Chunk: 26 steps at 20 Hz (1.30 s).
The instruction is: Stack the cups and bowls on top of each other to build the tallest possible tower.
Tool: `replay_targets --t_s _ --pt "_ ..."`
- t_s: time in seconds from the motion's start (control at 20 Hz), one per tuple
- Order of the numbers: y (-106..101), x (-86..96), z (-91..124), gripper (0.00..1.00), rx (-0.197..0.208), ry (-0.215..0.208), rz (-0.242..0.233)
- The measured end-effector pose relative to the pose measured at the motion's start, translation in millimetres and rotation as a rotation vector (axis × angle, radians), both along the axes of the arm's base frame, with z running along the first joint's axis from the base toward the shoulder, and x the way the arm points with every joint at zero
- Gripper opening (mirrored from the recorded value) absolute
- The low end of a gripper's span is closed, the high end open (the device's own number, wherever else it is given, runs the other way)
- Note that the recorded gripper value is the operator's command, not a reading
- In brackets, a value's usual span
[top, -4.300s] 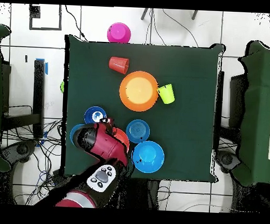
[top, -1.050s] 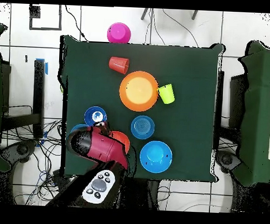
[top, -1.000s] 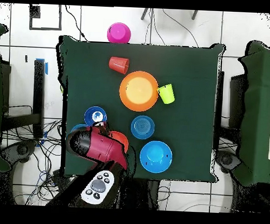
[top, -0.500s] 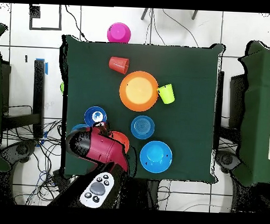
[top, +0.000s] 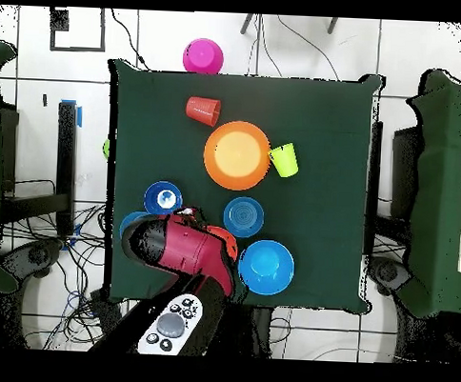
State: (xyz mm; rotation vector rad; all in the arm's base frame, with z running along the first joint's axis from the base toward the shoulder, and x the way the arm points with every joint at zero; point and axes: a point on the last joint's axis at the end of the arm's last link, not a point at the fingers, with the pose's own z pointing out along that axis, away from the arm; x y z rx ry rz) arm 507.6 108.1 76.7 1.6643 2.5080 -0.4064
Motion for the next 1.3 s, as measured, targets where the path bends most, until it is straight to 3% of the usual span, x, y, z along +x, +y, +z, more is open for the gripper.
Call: replay_targets --t_s 0.3,0.55,0.9,1.3 --pt "-16 19.9 30 0.0 -0.034 0.09 0.013" --pt "-25 40.1 54 0.0 -0.068 0.124 0.029" --pt "-30 75.9 68 0.0 -0.122 0.088 0.078" --pt "-36 121.8 59 0.0 -0.182 0.055 0.122"
